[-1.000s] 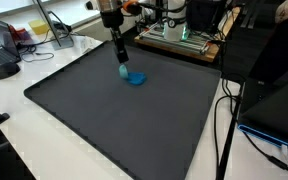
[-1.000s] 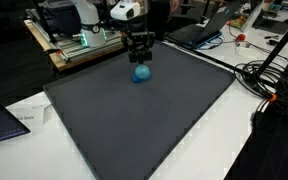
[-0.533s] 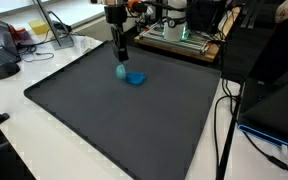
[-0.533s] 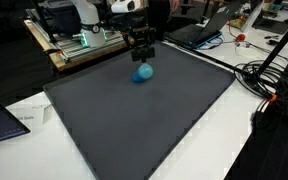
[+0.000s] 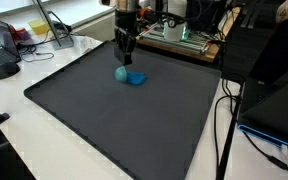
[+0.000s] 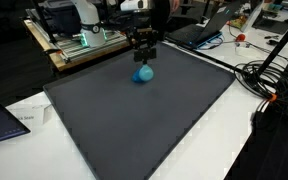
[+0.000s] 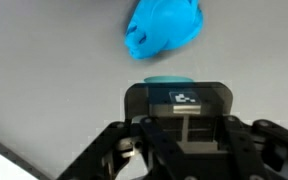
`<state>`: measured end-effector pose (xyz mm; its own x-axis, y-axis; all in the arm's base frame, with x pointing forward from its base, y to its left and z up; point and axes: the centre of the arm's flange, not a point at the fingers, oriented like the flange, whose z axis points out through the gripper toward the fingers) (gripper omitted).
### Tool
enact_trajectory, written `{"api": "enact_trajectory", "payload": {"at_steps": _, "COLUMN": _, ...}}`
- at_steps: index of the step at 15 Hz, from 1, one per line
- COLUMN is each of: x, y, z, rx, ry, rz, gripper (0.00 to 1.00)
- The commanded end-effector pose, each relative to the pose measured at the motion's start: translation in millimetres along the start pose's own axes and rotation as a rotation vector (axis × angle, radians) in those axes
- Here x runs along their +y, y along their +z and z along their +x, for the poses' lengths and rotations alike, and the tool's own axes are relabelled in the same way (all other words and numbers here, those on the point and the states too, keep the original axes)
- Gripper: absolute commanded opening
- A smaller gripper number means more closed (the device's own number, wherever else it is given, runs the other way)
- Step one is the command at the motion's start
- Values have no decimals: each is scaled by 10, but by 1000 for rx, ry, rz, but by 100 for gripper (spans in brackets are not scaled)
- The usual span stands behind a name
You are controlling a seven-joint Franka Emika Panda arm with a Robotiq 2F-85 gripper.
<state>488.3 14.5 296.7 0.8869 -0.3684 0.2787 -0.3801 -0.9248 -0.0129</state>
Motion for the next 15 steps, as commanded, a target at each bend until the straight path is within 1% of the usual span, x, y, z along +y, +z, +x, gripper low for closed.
{"api": "enact_trajectory", "payload": {"at_steps": 1, "x": -203, "y": -58, "z": -232, "rx": 77, "ry": -50, "rz": -56, "gripper": 21}}
{"api": "enact_trajectory", "payload": {"at_steps": 5, "x": -441, "y": -78, "z": -403, "rx": 146, "ry": -129, "rz": -111, "gripper": 21}}
{"api": "enact_trajectory", "payload": {"at_steps": 6, "x": -518, "y": -102, "z": -456, "rx": 159, "ry": -143, "rz": -114, "gripper": 21}}
{"api": "enact_trajectory", "payload": {"at_steps": 7, "x": -392, "y": -29, "z": -297, "rx": 121, "ry": -132, "rz": -90, "gripper": 21}}
{"api": "enact_trajectory", "payload": {"at_steps": 8, "x": -437, "y": -32, "z": -328, "rx": 123, "ry": -134, "rz": -89, "gripper": 46}}
{"api": "enact_trajectory", "payload": {"at_steps": 13, "x": -405, "y": -9, "z": -317, "rx": 119, "ry": -132, "rz": -93, "gripper": 46}}
{"api": "enact_trajectory", "payload": {"at_steps": 14, "x": -404, "y": -9, "z": -317, "rx": 119, "ry": -132, "rz": -93, "gripper": 21}}
{"api": "enact_trajectory", "payload": {"at_steps": 15, "x": -464, "y": -22, "z": -321, "rx": 140, "ry": -136, "rz": -116, "gripper": 21}}
